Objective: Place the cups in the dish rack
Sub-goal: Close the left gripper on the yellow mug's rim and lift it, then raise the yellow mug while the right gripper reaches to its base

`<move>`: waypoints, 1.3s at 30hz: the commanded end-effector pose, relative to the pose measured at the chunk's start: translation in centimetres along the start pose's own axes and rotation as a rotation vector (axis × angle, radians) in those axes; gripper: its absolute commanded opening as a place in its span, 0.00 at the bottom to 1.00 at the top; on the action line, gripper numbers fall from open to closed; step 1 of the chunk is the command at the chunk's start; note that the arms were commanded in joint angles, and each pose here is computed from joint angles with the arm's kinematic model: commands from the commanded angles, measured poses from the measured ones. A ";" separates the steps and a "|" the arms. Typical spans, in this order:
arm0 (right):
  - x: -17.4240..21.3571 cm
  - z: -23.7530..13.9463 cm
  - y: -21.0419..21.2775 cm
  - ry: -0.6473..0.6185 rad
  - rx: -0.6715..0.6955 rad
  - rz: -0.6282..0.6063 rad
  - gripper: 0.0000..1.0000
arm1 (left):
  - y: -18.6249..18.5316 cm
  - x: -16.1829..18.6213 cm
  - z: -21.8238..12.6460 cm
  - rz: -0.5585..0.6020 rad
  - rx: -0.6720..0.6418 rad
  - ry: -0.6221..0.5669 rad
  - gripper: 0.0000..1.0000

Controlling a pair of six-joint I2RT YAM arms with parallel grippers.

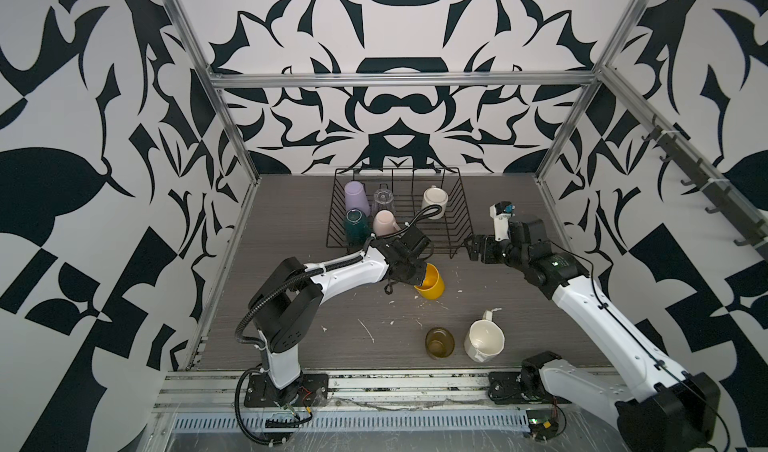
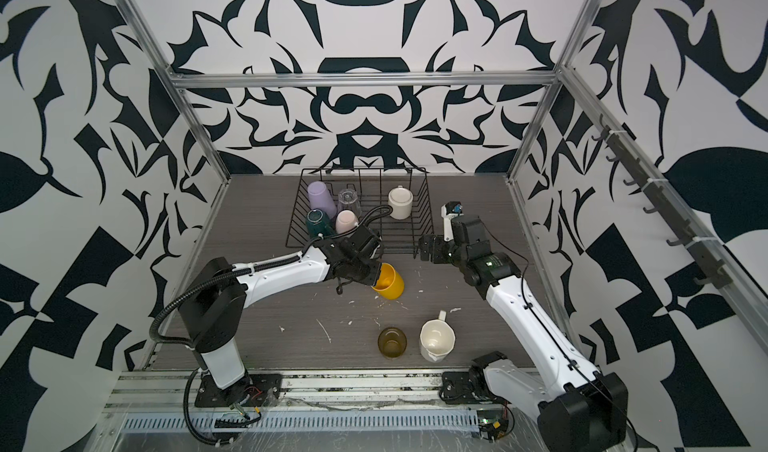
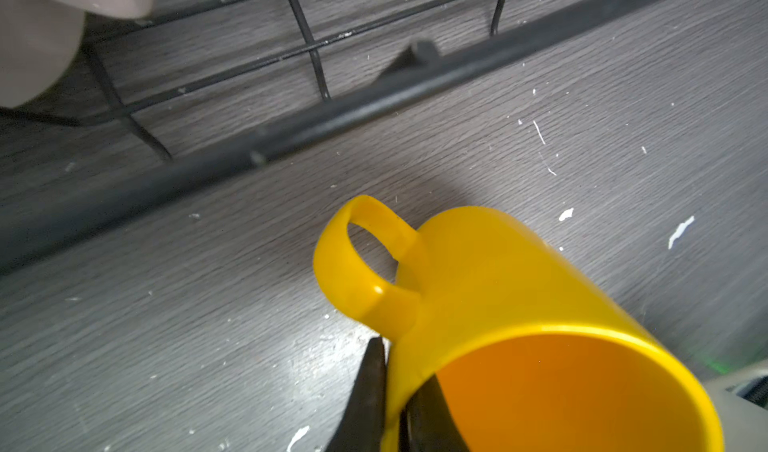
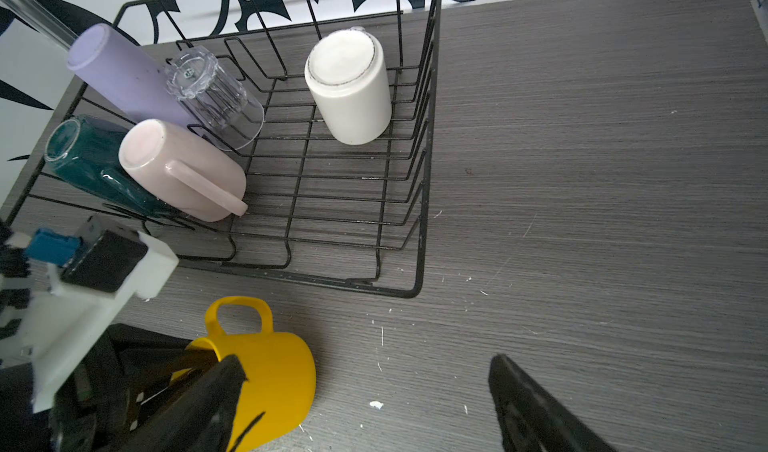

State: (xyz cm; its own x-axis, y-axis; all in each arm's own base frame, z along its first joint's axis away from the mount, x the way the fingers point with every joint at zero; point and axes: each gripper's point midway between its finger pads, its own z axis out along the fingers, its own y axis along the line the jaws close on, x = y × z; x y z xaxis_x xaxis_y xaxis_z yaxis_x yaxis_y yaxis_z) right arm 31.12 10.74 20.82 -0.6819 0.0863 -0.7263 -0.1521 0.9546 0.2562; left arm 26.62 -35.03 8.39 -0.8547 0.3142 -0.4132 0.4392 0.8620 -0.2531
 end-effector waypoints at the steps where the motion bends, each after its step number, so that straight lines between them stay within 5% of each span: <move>1: -1.0 -0.1 0.3 -0.039 -0.017 -0.006 0.95 | -0.4 -0.2 -0.6 -0.002 0.015 -0.004 0.01; 8: -1.5 -0.4 0.8 -0.054 -0.040 0.003 0.95 | 0.0 -0.4 -3.3 0.033 0.021 -0.075 0.00; 13: -2.5 -0.9 2.1 -0.087 -0.109 0.004 0.95 | 0.4 -1.8 -8.0 0.144 0.091 -0.245 0.00; 18: -3.7 -1.8 4.9 -0.136 -0.269 0.002 0.95 | 0.1 -2.2 -14.2 0.310 0.181 -0.525 0.00; 26: -4.8 -4.1 10.8 -0.167 -0.639 -0.038 0.95 | 2.3 -1.3 -21.4 0.359 0.361 -0.871 0.00; 31: -5.0 -5.8 13.8 -0.153 -0.858 -0.059 0.94 | 2.5 -0.6 -22.8 0.409 0.393 -0.969 0.00; 39: -3.6 -6.9 17.0 -0.110 -0.993 -0.141 0.94 | 2.6 -0.6 -24.1 0.425 0.478 -1.066 0.00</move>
State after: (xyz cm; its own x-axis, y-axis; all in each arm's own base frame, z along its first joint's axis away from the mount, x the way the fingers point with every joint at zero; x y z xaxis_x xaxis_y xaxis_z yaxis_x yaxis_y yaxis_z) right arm 27.73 23.22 30.26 -0.6037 0.0936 -0.7917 -0.7061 0.3981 0.5855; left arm 22.54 -23.01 22.96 -0.2388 -0.0031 -0.9711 0.8071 0.5554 -0.2002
